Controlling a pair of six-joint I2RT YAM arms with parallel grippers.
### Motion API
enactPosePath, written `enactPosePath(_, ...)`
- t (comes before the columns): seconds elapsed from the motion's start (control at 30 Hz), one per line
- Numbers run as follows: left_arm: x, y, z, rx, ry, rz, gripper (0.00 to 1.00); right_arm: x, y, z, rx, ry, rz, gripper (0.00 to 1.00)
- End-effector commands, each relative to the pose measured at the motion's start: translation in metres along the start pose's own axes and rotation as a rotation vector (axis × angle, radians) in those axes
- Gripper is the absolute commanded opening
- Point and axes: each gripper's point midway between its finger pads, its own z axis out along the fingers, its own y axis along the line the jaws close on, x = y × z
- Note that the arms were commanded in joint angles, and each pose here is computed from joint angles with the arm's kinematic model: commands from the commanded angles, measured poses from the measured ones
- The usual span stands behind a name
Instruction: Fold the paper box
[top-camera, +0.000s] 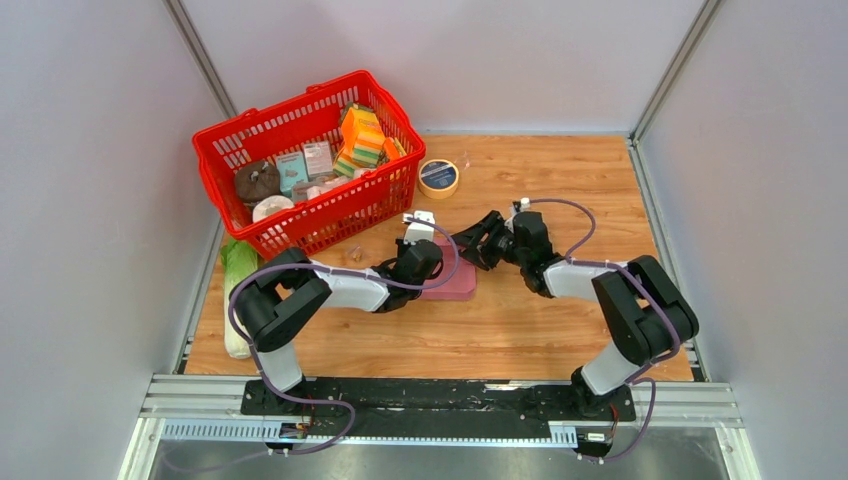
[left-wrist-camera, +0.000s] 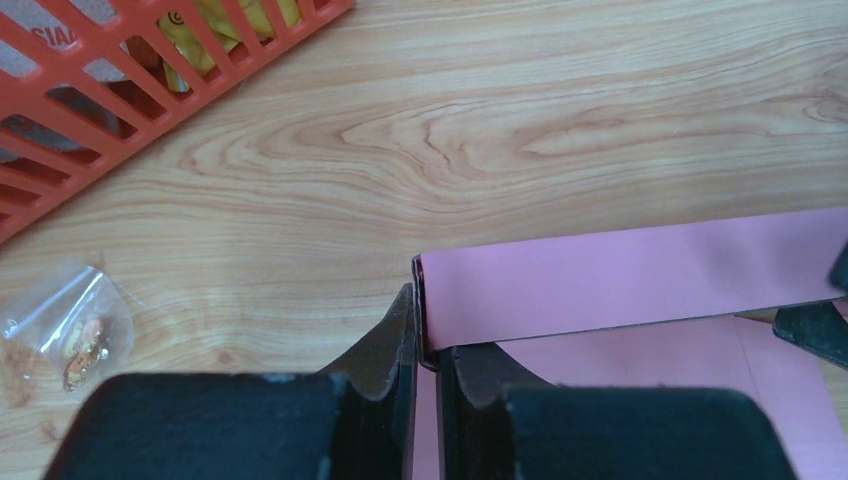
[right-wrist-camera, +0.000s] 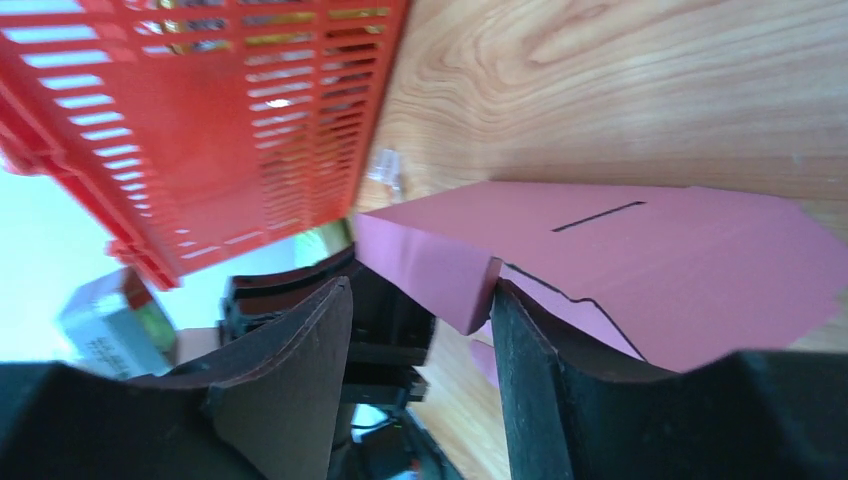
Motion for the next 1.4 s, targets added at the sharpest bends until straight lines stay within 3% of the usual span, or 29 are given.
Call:
enactPosePath(0.0,-0.002,-0.006,-0.007,0.030,0.007,-0.060,0.00,-0.016,0.054,-0.009,-0.272,-0.042,0.141,0.55)
enactPosePath(0.17,-0.005,-0.001,-0.011,0.014,0.002,-0.073,0.00,-0.012,0.040,-0.014,-0.226,-0.052,0.111,0.61)
enactPosePath(0.27,-0.004,0.001,-0.013,0.011,0.008,-0.084,0.00,-0.009,0.016,-0.020,-0.062,-0.055,0.003,0.75)
enactPosePath(0.3,-0.005,0.001,-0.013,0.010,0.011,-0.087,0.00,-0.001,-0.009,-0.025,0.062,-0.027,-0.004,0.78)
enactPosePath(0.43,-0.004,0.002,-0.015,0.004,0.032,-0.087,0.00,-0.012,-0.022,-0.056,0.207,-0.079,-0.241,0.89)
enactPosePath(0.57,-0.001,0.002,-0.015,-0.008,0.049,-0.110,0.00,-0.021,-0.012,-0.088,0.273,-0.112,-0.392,0.91)
enactPosePath(0.77,-0.010,0.009,-0.025,-0.016,0.054,-0.116,0.00,-0.019,-0.027,-0.126,0.338,-0.169,-0.446,0.95)
enactPosePath(0.9,-0.015,0.012,-0.032,-0.005,0.057,-0.143,0.00,0.001,-0.030,-0.138,0.276,-0.200,-0.416,0.95)
enactPosePath(1.07,-0.022,0.012,-0.039,0.014,0.071,-0.197,0.00,0.023,-0.009,-0.142,0.097,-0.242,-0.442,0.89)
enactPosePath(1.13,-0.022,0.010,-0.041,0.018,0.084,-0.216,0.00,0.016,-0.014,-0.140,0.110,-0.280,-0.475,0.86)
enactPosePath(1.3,-0.021,0.012,-0.044,0.018,0.090,-0.234,0.00,0.016,-0.021,-0.128,0.142,-0.211,-0.531,0.81)
enactPosePath(1.37,-0.021,0.013,-0.044,0.016,0.088,-0.214,0.00,0.012,-0.023,-0.125,0.145,-0.201,-0.535,0.73)
